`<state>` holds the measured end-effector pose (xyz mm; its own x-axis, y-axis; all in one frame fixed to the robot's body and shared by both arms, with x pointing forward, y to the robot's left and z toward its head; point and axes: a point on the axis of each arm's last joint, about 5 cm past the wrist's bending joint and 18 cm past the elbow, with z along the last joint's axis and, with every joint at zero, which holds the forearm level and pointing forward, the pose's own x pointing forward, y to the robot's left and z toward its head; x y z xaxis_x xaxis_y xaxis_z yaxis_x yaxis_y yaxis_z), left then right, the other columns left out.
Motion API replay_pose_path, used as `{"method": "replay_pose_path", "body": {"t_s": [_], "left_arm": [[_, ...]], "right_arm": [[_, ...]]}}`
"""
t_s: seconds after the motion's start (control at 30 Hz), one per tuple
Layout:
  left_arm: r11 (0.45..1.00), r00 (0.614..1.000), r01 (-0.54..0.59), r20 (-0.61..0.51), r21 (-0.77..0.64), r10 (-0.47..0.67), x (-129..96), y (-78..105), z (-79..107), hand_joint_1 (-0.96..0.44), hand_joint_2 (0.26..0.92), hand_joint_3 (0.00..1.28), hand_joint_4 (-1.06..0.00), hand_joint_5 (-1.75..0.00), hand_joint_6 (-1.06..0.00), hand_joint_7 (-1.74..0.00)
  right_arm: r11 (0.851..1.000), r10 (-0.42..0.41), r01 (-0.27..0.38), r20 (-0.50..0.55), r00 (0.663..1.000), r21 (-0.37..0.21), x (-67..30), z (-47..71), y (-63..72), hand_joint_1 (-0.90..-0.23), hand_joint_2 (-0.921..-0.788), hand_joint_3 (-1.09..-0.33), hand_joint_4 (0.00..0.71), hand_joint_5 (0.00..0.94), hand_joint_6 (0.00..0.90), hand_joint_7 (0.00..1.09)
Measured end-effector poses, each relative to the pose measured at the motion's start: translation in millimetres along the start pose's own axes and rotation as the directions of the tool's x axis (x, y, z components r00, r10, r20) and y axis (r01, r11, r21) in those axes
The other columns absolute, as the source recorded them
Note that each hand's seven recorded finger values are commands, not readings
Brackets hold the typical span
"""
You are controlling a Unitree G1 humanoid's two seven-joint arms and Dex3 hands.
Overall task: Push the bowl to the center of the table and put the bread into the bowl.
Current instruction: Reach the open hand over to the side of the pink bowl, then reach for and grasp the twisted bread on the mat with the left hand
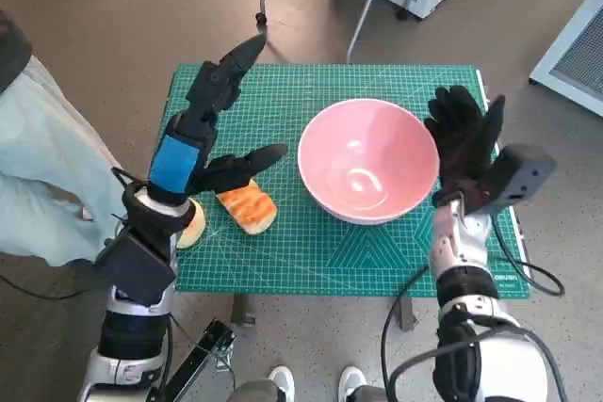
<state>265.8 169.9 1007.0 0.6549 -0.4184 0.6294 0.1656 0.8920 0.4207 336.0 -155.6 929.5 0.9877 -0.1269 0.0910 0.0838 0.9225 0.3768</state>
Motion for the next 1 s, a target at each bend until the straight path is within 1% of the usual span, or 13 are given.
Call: {"method": "replay_pose_path", "body": {"t_s": [0.13, 0.33, 0.43, 0.6, 0.7, 0.73, 0.8, 0.9, 1.0], "left_arm": [[1.0, 1.0, -0.001, -0.008, 0.004, 0.001, -2, 0.9, -0.5, -0.44, 0.921, 0.23, -0.22, 0.0, -0.05, -0.5], [1.0, 1.0, -0.003, -0.017, 0.005, 0.003, -6, 1.1, -0.9, -0.45, 0.921, 0.23, -0.22, 0.0, -0.04, -0.49], [1.0, 1.0, -0.006, -0.023, 0.008, 0.007, -9, 1.9, -1.2, -0.45, 0.921, 0.23, -0.22, 0.0, -0.04, -0.48], [1.0, 0.999, -0.018, -0.038, 0.021, 0.019, -16, 6.8, -2.4, -0.47, 0.921, 0.23, -0.22, 0.0, -0.1, -0.35], [0.999, 0.999, -0.014, -0.045, 0.039, 0.016, -21, 14.1, -3.7, -0.47, 0.921, 0.23, -0.22, 0.0, -0.15, -0.26], [0.999, 0.999, -0.012, -0.05, 0.048, 0.014, -23, 17.1, -4.2, -0.47, 0.921, 0.23, -0.22, 0.0, -0.16, -0.24], [0.998, 0.998, -0.009, -0.066, 0.064, 0.013, -27, 24.5, -5.7, -0.47, 0.921, 0.23, -0.22, 0.0, -0.19, -0.19], [0.996, 0.996, 0.004, -0.092, 0.093, 0.005, -32, 35.8, -6.4, -0.47, 0.921, 0.23, -0.22, 0.0, -0.2, -0.16], [0.989, 0.992, 0.044, -0.12, 0.143, -0.027, -35, 49.4, -4.1, -0.46, 0.921, 0.22, -0.22, 0.0, -0.21, -0.15]], "right_arm": [[1.0, 0.011, -0.011, -0.012, 1.0, 0.018, 1.3, -0.7, 9.0, -0.542, -0.921, -0.826, 0.206, 0.001, 0.056, 0.58], [0.999, 0.033, -0.032, -0.028, 0.999, 0.041, 3.6, 0.0, 19.8, -0.537, -0.921, -0.818, 0.206, 0.003, 0.065, 0.59], [0.998, 0.041, -0.04, -0.024, 0.999, 0.041, 5.3, 2.3, 22.7, -0.53, -0.921, -0.818, 0.208, 0.004, 0.07, 0.6], [0.999, 0.049, -0.049, -0.009, 0.999, 0.016, 7.9, 7.0, 23.9, -0.521, -0.921, -0.819, 0.212, 0.006, 0.077, 0.6], [0.998, 0.061, -0.06, 0.019, 0.998, -0.034, 9.4, 11.1, 22.5, -0.503, -0.921, -0.827, 0.219, 0.008, 0.078, 0.6], [0.997, 0.064, -0.062, 0.03, 0.997, -0.049, 10.0, 12.7, 21.9, -0.506, -0.921, -0.83, 0.221, 0.009, 0.078, 0.6], [0.992, 0.079, -0.071, 0.068, 0.995, -0.104, 11.3, 17.4, 21.4, -0.526, -0.921, -0.836, 0.231, 0.013, 0.08, 0.6], [0.98, 0.11, -0.084, 0.138, 0.984, -0.18, 13.1, 25.0, 21.9, -0.551, -0.921, -0.837, 0.246, 0.019, 0.082, 0.6], [0.962, 0.168, -0.11, 0.227, 0.959, -0.249, 14.8, 34.8, 24.1, -0.569, -0.921, -0.835, 0.264, 0.027, 0.086, 0.6]]}}
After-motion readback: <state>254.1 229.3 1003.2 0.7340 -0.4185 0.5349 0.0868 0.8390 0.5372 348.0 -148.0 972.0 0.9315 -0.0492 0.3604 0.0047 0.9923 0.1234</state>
